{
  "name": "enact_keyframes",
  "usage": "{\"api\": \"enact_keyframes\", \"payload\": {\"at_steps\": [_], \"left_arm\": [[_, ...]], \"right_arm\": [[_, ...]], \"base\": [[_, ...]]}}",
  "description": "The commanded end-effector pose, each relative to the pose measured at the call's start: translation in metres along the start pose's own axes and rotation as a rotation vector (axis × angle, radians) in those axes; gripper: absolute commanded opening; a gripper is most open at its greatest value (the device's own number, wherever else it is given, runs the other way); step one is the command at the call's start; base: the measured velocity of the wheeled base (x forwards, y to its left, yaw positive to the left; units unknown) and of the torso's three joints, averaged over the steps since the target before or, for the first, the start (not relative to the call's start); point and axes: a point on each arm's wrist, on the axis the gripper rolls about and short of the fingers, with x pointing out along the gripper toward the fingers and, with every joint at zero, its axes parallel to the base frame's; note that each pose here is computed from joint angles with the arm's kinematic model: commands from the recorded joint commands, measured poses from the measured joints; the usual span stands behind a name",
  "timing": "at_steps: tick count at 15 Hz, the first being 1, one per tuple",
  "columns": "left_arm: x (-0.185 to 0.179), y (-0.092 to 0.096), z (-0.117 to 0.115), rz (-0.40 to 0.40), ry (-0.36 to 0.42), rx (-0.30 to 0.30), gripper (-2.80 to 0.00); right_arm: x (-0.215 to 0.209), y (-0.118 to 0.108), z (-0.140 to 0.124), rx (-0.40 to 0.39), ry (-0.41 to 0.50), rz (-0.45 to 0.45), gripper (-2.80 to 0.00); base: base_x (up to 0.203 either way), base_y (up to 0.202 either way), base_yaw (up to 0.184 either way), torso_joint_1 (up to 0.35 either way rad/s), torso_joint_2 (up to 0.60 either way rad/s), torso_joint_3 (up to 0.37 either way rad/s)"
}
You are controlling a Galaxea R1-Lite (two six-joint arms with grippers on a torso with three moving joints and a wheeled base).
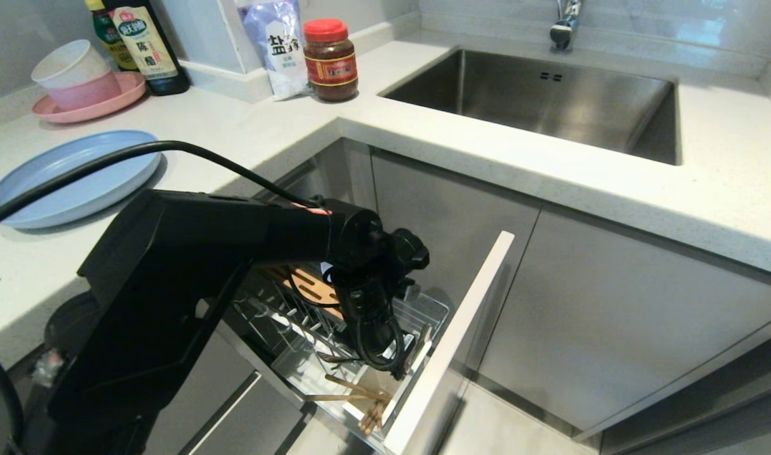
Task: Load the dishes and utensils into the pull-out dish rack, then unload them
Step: Pick up the fork and place it in the cupboard
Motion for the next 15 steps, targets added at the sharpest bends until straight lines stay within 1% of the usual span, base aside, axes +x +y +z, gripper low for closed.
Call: {"api": "enact_keyframes", "payload": {"at_steps": [1, 3, 6, 10, 13, 14, 15], "left_arm": [[-0.007, 0.0, -0.002, 0.0, -0.007, -0.002, 0.0], [-0.015, 0.001, -0.004, 0.0, -0.026, -0.003, 0.0], [-0.033, 0.001, -0.007, -0.004, -0.068, -0.036, 0.0], [-0.063, 0.003, -0.016, -0.009, -0.138, -0.066, 0.0], [-0.092, 0.005, -0.028, 0.002, -0.205, -0.088, 0.0], [-0.098, 0.006, -0.033, 0.014, -0.217, -0.091, -2.8], [-0.107, 0.007, -0.037, 0.032, -0.237, -0.097, -2.8]], "right_arm": [[0.0, 0.0, 0.0, 0.0, -0.003, 0.0, -2.8], [0.0, 0.0, 0.0, 0.0, -0.003, 0.0, -2.8], [0.0, 0.0, 0.0, 0.0, -0.003, 0.0, -2.8], [0.0, 0.0, 0.0, 0.0, -0.003, 0.0, -2.8], [0.0, 0.0, 0.0, 0.0, -0.003, 0.0, -2.8], [0.0, 0.0, 0.0, 0.0, -0.003, 0.0, -2.8], [0.0, 0.0, 0.0, 0.0, -0.003, 0.0, -2.8]], "base": [[0.0, 0.0, 0.0, 0.0, 0.0, 0.0], [0.0, 0.0, 0.0, 0.0, 0.0, 0.0], [0.0, 0.0, 0.0, 0.0, 0.0, 0.0], [0.0, 0.0, 0.0, 0.0, 0.0, 0.0], [0.0, 0.0, 0.0, 0.0, 0.0, 0.0], [0.0, 0.0, 0.0, 0.0, 0.0, 0.0], [0.0, 0.0, 0.0, 0.0, 0.0, 0.0]]}}
